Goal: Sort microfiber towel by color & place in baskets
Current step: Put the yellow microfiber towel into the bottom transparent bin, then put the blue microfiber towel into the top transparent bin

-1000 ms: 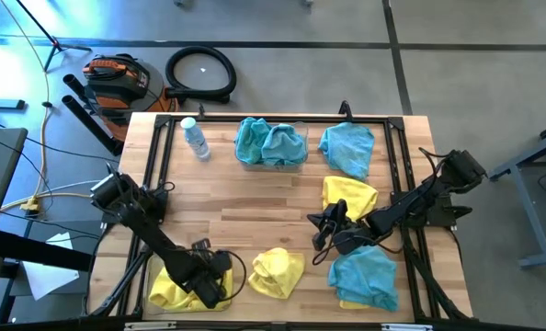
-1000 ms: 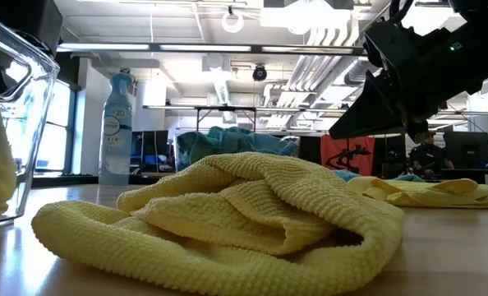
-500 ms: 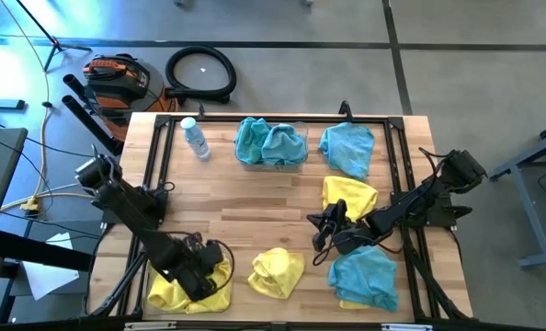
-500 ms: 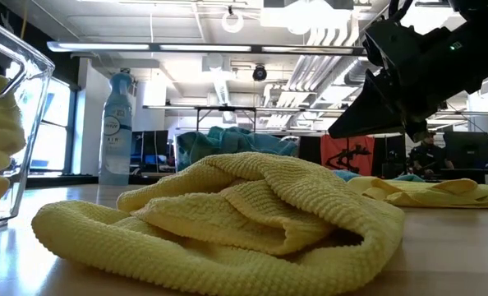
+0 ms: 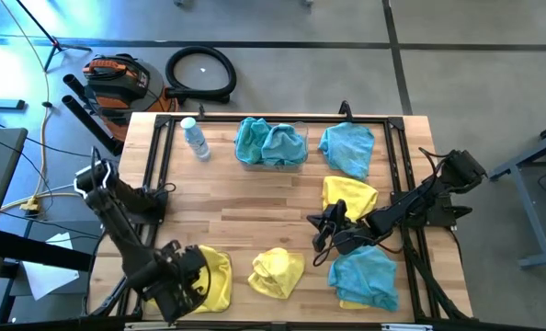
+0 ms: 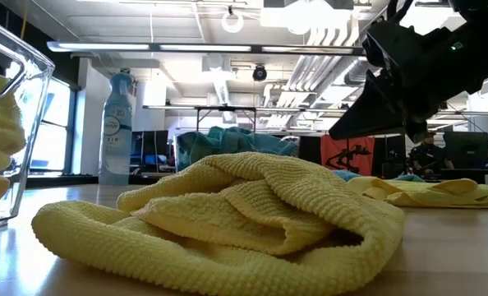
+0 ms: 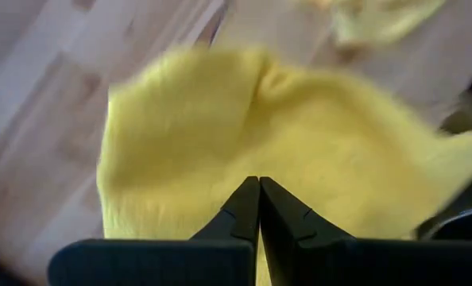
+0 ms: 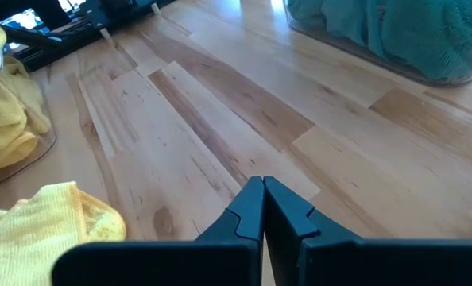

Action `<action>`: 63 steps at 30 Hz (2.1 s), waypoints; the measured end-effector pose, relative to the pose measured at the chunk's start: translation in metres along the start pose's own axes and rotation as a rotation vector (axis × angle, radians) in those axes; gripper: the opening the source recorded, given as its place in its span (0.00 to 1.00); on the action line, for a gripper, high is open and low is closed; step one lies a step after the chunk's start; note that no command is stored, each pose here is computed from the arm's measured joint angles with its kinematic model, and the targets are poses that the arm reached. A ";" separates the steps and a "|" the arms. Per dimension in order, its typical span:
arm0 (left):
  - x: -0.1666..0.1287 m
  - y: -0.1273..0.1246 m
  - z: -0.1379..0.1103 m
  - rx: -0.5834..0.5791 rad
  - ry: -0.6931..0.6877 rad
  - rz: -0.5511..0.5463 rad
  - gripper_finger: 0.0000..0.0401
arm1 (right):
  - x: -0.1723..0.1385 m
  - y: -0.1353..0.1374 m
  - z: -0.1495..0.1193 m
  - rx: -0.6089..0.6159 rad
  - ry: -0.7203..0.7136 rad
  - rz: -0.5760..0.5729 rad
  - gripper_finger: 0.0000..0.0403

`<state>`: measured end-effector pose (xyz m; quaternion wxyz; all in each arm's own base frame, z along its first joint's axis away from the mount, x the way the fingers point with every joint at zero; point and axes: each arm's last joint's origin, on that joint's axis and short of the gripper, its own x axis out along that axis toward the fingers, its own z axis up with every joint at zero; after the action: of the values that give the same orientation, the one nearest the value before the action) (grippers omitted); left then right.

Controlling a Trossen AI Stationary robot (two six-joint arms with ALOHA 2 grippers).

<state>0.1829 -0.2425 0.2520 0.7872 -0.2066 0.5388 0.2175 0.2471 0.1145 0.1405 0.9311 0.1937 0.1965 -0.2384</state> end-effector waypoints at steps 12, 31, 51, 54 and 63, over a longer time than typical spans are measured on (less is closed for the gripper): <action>0.070 -0.029 -0.035 0.054 0.136 0.135 0.00 | 0.000 0.000 -0.001 0.000 0.016 0.013 0.00; 0.015 -0.015 -0.010 0.085 0.045 -0.021 0.00 | 0.007 -0.005 0.005 -0.013 0.026 -0.002 0.00; 0.024 0.065 0.035 0.424 -0.407 -0.026 0.00 | 0.007 -0.003 0.003 0.035 0.094 0.064 0.00; 0.031 0.087 0.038 0.429 -0.460 -0.094 0.00 | 0.007 0.000 0.004 0.039 0.105 0.061 0.00; 0.041 0.138 0.039 0.378 -0.594 -0.209 0.00 | -0.017 0.036 0.059 -0.045 0.462 -0.166 0.00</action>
<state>0.1479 -0.1027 0.2145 0.9515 -0.0393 0.2936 0.0831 0.2678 0.1233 0.2082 0.8428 0.2055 0.4248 -0.2588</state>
